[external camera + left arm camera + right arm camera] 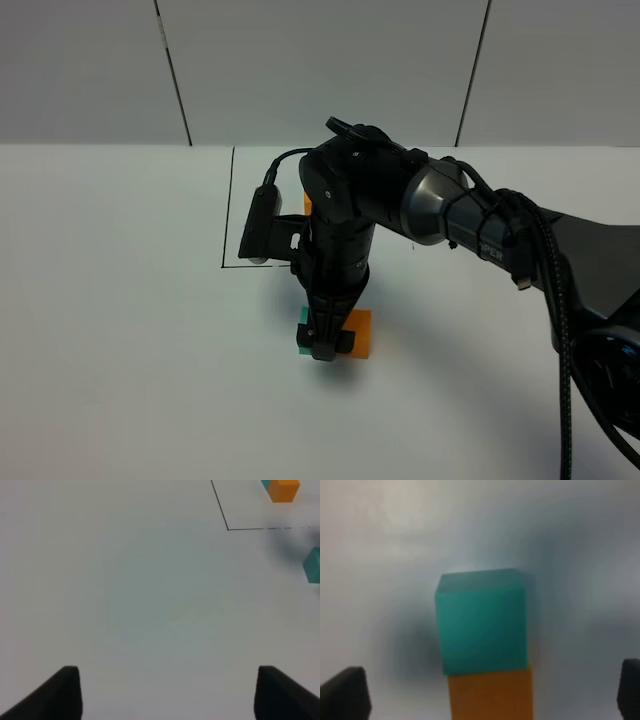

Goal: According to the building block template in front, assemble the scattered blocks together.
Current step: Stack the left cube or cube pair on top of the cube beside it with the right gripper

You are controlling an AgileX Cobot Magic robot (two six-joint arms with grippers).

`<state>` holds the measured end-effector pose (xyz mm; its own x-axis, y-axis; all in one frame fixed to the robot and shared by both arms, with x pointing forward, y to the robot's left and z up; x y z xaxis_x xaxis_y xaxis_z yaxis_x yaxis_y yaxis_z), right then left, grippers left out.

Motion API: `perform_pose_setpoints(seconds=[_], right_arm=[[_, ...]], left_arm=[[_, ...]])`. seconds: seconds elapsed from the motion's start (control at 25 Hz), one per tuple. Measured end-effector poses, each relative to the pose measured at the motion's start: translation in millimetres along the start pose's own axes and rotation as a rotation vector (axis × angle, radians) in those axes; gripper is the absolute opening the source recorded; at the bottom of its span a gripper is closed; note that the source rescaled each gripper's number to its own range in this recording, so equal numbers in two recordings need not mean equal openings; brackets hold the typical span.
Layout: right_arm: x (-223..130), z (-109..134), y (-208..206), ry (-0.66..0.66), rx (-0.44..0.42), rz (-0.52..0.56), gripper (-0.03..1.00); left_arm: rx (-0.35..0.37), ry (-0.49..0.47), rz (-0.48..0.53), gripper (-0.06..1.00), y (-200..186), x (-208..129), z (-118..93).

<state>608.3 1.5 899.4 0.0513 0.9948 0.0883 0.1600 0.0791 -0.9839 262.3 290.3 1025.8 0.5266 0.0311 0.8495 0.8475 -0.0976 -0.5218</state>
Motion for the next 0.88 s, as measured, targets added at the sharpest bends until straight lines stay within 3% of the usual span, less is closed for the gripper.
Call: perform_pose_setpoints(seconds=[0.64, 0.76, 0.88], right_arm=[[-10, 1, 51, 0.01, 0.051, 0.058, 0.97], [-10, 1, 52, 0.024, 0.061, 0.055, 0.88], [-10, 1, 52, 0.025, 0.062, 0.053, 0.68]], left_arm=[[0.0, 0.0, 0.0, 0.51, 0, 0, 0], [0.0, 0.0, 0.0, 0.51, 0, 0, 0], [0.0, 0.0, 0.0, 0.51, 0, 0, 0]])
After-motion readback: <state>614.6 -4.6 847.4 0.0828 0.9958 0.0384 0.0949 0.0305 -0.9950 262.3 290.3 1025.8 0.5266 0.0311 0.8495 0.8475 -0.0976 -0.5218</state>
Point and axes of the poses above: a point on each arm's last joint axis where the gripper is mounted, y pointing out along that axis toward the gripper, z along the wrist's bending axis when the last joint is at zero, x = y × z, the point moved 4 cm from there along y, pointing out along that axis toward the gripper, and after that the axes turned 3 degrees about -y, right-handed, at the moved point
